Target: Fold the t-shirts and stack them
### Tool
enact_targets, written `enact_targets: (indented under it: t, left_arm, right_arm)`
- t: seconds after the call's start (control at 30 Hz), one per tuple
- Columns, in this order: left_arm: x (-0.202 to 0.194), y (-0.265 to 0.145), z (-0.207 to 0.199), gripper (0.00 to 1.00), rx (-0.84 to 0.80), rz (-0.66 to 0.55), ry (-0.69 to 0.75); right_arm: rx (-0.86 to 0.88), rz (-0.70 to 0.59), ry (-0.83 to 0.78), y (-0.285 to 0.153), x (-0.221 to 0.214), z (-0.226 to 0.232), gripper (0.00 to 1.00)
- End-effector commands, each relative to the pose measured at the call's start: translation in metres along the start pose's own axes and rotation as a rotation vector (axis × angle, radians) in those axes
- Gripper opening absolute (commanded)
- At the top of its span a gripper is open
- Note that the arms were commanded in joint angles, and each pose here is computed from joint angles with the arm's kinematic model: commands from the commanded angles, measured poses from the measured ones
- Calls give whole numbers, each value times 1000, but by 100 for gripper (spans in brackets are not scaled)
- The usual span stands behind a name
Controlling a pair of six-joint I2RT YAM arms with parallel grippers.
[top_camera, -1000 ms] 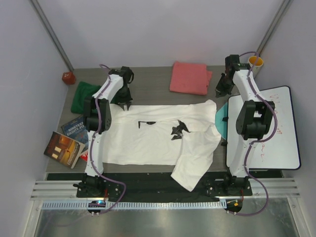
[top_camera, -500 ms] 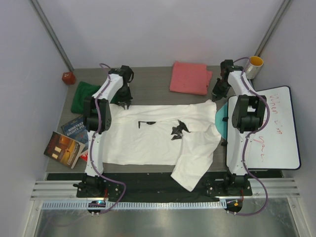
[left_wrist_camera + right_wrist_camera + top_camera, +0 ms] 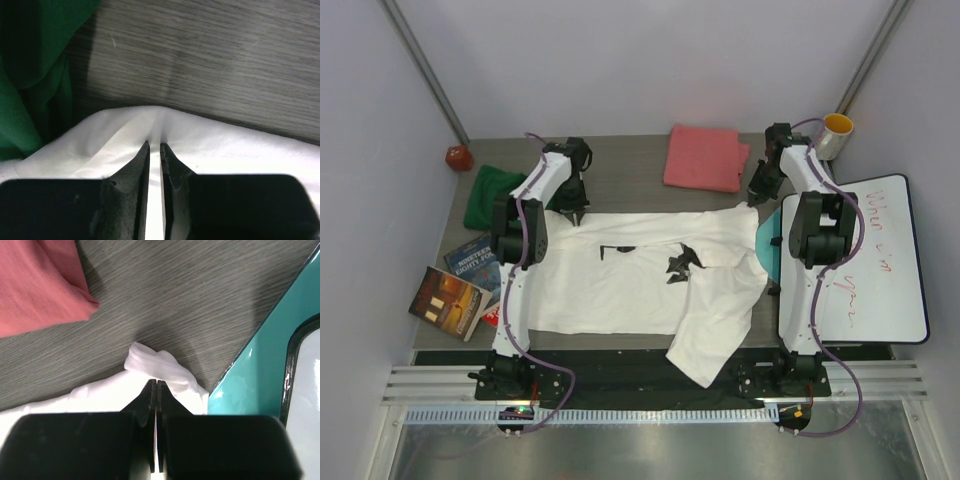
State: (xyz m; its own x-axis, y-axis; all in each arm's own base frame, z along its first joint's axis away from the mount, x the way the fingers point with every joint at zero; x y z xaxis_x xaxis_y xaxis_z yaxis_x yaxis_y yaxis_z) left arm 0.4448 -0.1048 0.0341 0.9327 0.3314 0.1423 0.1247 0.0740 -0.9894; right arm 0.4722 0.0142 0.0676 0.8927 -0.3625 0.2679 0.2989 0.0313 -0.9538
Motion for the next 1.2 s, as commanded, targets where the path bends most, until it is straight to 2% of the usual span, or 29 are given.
enact_targets:
  t: [0.0, 0.03, 0.1, 0.23, 0.4, 0.73, 1.17]
  left_arm:
    - [8, -2, -4, 11, -27, -19, 0]
    - [8, -2, -4, 10, -25, -19, 0]
    - [8, -1, -4, 0, -28, -18, 5]
    - [10, -1, -1, 0, -9, -32, 17]
    - [11, 0, 7, 0, 13, -34, -5]
    - [22, -1, 25, 0, 16, -46, -57]
    - [40, -16, 42, 0, 14, -85, -83]
  right_arm:
    - [-1, 14, -10, 15, -4, 0, 1]
    - [-12, 16, -11, 20, -5, -1, 1]
    - [-19, 19, -11, 32, -8, -2, 1]
    - [-41, 22, 8, 49, -6, -5, 1]
    - [-108, -30, 26, 46, 9, -17, 1]
    - [-155, -22, 92, 45, 13, -45, 1]
    - [-137, -21, 148, 44, 21, -59, 1]
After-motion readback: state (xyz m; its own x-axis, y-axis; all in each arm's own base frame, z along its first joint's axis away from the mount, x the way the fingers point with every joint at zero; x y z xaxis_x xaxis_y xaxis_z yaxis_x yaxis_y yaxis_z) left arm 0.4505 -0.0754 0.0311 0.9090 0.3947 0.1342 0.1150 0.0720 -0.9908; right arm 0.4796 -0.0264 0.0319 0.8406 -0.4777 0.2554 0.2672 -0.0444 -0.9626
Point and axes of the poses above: each gripper's point midway between its finger pads, its own y axis out along the fingers, its own z axis along the line the jaws close on, x = y × z, the point moved 1 cm from there along -y, back along the fingers, and after that the axes turned 7 degrees about -y, right-handed, at the moved point
